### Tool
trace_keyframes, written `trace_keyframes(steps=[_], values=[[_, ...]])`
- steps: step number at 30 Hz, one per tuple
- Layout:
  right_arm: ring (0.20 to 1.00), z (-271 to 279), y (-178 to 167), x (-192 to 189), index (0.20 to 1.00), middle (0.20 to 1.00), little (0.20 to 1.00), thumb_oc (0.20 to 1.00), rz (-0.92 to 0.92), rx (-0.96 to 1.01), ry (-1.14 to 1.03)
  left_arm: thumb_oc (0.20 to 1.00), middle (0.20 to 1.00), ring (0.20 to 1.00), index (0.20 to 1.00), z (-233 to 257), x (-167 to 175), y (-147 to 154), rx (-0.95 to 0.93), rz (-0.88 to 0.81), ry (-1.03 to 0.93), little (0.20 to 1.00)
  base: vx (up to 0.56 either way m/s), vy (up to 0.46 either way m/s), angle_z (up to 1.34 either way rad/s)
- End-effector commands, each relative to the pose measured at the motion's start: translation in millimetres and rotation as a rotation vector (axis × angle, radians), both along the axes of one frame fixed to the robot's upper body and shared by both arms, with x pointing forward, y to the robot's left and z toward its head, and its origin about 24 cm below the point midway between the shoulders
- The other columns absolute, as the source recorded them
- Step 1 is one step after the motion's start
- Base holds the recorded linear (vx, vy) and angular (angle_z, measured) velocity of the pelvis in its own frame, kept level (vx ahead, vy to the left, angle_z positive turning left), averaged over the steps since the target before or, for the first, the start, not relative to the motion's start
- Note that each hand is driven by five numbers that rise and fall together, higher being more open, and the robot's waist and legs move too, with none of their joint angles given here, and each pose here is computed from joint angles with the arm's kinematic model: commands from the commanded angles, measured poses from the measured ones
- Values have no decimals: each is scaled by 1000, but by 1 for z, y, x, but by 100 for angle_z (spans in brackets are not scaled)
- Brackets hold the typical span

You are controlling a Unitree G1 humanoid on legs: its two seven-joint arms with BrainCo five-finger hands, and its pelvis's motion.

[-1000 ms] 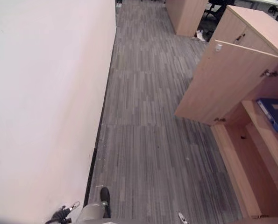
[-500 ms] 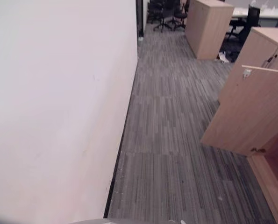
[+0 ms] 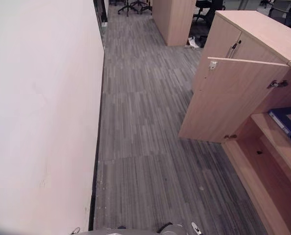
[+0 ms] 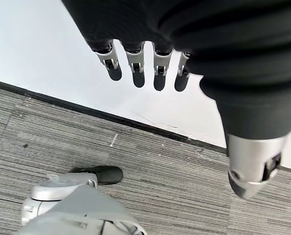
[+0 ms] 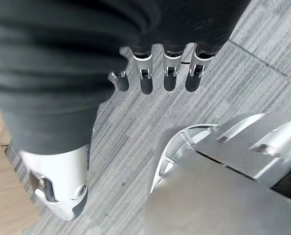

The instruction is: Put the empty folder in the office cabinet

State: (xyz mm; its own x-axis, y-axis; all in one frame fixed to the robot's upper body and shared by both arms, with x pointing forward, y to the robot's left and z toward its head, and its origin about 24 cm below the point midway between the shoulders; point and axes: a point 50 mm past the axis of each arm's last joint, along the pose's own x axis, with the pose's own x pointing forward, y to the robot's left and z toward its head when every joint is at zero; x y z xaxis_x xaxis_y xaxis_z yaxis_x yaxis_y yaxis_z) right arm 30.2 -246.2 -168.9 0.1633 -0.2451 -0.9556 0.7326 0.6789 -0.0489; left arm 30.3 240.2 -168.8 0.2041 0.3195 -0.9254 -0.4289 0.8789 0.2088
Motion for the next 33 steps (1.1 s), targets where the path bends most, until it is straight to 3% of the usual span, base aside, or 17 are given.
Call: trace_keyframes(steps=[1,9,18,25,33], values=[[1000,1,5,22,1000,1000,1000,1000,-48,3,-60,1000,1000,1000,1000,1,9,2,19,-22,-1,1000,362,-566,18],[1000,5,-5,34,1000,1000,1000,1000,-5,-33,-92,1000,1000,1000,1000,2,21,0,26,-47,-45,1000,25,-139,-43],[1000,4,-5,26,1000,1000,1000,1000,76,-50,-52,1000,1000,1000,1000,4,16,9,56,17,-53,1000,179,-26,-121],[1000,8,-17,32,1000,1000,1000,1000,129,-79,-46,1000,1000,1000,1000,1,14,0,24,15,-41,1000,270,219,-105],[1000,5,-11,25,1000,1000,1000,1000,105,-42,-37,1000,1000,1000,1000,0,3,0,24,-80,15,1000,222,340,-26]])
